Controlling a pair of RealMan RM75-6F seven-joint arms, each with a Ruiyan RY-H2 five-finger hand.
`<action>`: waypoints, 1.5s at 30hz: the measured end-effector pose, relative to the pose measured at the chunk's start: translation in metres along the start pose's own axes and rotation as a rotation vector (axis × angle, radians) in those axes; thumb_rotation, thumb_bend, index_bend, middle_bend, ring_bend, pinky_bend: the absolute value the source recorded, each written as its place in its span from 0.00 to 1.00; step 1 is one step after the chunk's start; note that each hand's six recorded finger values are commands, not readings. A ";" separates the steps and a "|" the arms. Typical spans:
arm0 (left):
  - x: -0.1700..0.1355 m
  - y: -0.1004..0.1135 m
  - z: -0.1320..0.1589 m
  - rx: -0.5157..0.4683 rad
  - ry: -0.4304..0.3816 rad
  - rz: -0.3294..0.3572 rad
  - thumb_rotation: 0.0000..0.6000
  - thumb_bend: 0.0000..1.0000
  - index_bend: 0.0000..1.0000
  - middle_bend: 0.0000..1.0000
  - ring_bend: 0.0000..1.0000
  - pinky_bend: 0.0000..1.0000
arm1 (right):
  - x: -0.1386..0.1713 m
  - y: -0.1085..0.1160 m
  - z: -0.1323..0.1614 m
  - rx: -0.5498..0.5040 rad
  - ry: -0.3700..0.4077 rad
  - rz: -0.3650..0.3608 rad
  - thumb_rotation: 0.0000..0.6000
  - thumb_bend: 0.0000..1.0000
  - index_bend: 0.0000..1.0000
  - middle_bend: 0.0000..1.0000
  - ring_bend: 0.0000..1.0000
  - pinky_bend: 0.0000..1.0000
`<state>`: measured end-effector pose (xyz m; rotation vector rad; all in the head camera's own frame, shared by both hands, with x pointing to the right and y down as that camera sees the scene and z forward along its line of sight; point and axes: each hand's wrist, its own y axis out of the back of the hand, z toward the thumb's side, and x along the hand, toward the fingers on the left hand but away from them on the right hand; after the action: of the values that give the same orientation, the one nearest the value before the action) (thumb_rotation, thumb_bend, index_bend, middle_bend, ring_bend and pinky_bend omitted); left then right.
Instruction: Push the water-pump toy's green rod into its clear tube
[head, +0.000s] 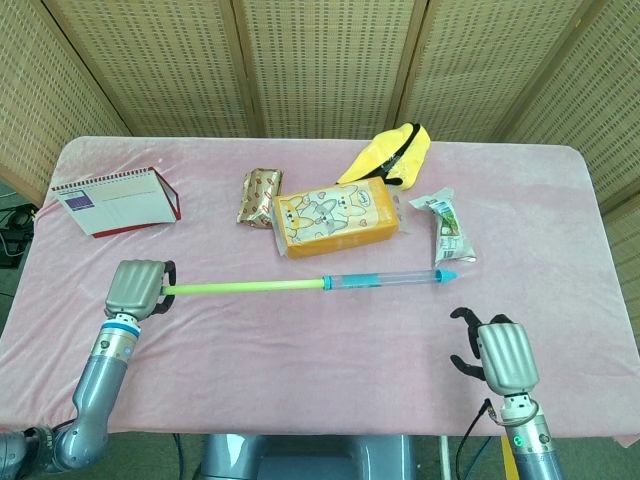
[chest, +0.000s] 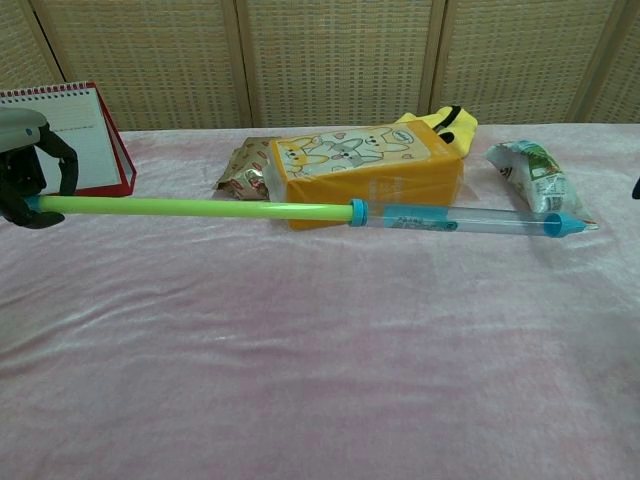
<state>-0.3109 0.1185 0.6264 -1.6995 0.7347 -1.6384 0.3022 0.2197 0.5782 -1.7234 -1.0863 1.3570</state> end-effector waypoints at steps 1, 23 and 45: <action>-0.001 0.003 0.000 0.000 -0.002 0.002 1.00 0.73 0.85 0.93 0.82 0.79 | -0.003 -0.001 0.002 -0.001 -0.009 0.006 1.00 0.26 0.40 0.91 0.87 0.56; -0.022 0.031 0.002 -0.006 -0.049 0.024 1.00 0.73 0.85 0.93 0.82 0.79 | -0.024 -0.009 -0.008 -0.007 -0.134 0.010 1.00 0.31 0.36 0.93 0.89 0.56; -0.028 0.038 0.001 -0.020 -0.082 0.020 1.00 0.73 0.85 0.93 0.82 0.79 | -0.045 -0.021 -0.007 0.014 -0.180 0.018 1.00 0.33 0.42 0.96 0.92 0.59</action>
<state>-0.3102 0.1167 0.5793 -1.7566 0.7281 -1.5432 0.3001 0.1876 0.6173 -1.6294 -1.1586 1.5509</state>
